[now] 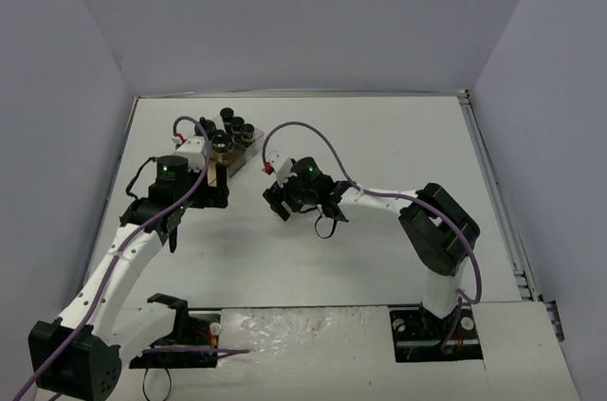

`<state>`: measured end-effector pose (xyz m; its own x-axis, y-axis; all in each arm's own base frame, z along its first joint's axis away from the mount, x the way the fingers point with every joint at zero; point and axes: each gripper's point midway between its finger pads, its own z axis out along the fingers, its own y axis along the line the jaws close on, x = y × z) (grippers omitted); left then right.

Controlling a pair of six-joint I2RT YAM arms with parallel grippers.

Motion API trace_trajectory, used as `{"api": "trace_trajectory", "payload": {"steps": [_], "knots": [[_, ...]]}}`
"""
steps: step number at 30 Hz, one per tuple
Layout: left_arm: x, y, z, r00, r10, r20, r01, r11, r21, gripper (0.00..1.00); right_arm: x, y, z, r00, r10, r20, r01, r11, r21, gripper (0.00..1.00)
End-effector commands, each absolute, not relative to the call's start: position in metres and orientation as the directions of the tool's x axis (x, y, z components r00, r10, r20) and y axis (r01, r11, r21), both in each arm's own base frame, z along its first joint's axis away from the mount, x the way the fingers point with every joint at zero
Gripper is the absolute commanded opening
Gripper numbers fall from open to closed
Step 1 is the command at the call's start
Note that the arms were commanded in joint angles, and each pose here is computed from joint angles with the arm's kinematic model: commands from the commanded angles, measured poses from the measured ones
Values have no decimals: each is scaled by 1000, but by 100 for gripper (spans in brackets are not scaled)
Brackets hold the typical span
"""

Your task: Organize the condiment bottles

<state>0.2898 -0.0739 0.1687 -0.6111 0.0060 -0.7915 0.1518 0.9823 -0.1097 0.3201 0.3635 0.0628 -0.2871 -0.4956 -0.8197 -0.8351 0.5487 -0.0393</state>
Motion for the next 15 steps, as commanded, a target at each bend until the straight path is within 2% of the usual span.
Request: {"api": "trace_trajectory", "payload": {"steps": [1,3,4,10,13,15], "knots": [[307,-88,209,-504,-41,-863,204,965,-165,97,316,364,111,-232,-433,-871,-828,558,-57,83],[308,-95,209,-517,-61,-854,219,955,-200,97,313,353,139,-199,-418,-886,-813,576,-89,96],[308,-98,210,-523,-84,-848,211,951,-225,97,312,347,147,-190,-413,-891,-805,585,-99,100],[316,-122,229,-509,-122,-852,233,933,-273,97,300,282,199,-167,-399,-902,-684,705,-185,100],[323,-144,233,-517,-122,-847,239,930,-280,97,294,243,217,-177,-359,-916,-570,796,-202,100],[331,-171,234,-523,-106,-846,253,928,-272,97,290,207,238,-179,-273,-945,-434,884,-173,100]]}}
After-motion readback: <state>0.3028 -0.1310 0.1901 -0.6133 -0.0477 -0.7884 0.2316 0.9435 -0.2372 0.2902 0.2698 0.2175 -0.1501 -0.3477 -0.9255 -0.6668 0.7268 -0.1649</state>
